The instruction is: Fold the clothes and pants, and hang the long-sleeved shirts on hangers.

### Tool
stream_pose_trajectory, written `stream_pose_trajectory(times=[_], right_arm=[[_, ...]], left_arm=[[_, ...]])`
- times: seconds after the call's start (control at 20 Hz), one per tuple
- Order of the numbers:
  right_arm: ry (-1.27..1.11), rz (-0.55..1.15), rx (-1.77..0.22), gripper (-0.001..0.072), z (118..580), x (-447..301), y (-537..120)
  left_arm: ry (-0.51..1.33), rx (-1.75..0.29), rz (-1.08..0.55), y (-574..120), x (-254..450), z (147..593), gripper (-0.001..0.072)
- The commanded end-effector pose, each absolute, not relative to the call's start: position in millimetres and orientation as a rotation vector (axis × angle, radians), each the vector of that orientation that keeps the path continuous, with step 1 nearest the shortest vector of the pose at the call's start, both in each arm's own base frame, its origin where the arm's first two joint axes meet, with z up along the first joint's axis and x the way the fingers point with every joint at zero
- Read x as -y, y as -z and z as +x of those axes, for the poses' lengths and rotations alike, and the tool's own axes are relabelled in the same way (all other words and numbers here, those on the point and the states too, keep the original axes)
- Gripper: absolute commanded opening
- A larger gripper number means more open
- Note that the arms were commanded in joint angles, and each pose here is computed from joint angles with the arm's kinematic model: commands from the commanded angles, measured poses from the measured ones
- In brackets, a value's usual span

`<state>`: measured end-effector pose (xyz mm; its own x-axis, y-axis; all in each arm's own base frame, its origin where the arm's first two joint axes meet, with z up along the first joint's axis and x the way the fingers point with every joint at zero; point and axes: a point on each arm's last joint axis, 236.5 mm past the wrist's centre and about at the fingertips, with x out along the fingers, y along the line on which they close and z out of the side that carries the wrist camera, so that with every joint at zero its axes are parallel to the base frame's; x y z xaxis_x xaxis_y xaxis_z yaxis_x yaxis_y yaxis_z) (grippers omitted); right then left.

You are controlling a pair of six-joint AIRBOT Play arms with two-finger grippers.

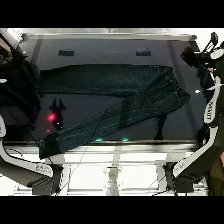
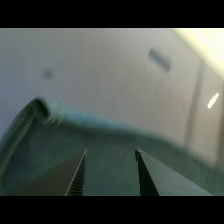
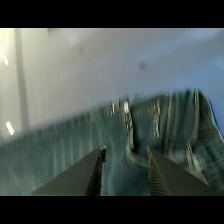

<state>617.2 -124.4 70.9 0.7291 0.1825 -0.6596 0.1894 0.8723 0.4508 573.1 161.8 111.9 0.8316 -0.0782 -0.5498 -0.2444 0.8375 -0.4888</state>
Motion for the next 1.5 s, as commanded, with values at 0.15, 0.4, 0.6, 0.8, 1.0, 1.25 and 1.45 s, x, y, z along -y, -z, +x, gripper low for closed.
stream_pose_trajectory(times=[0.15,0.4,0.6,0.8,1.0,1.25,1.45], right_arm=[[-0.274,0.328,-1.119,0.0033,499.8,64.6,-83.2],[-0.365,0.312,-1.232,0.0033,443.4,1.0,-74.4],[-0.434,0.32,-1.364,0.0034,405.8,-38.5,-49.0],[-0.459,0.326,-1.451,0.0056,386.0,-52.2,-27.5],[-0.441,0.324,-1.492,0.0182,377.4,-48.9,-21.2],[-0.443,0.323,-1.493,0.0183,377.2,-48.8,-21.1],[-0.442,0.322,-1.49,0.0183,377.9,-48.7,-21.1]], left_arm=[[-0.035,-1.031,-0.295,-100.4,-158.9,421.8,0.0357],[-0.117,-1.42,-0.358,-10.7,-154.3,277.3,0.0357],[-0.045,-1.525,-0.465,60.9,-118.4,230.9,0.0357],[-0.003,-1.573,-0.49,77.2,-101.0,216.9,0.0357],[-0.105,-1.694,-0.445,81.4,-118.1,186.8,0.0356],[-0.166,-1.745,-0.419,82.0,-128.6,173.8,0.0338],[-0.18,-1.744,-0.418,82.3,-130.2,173.8,0.0338]])
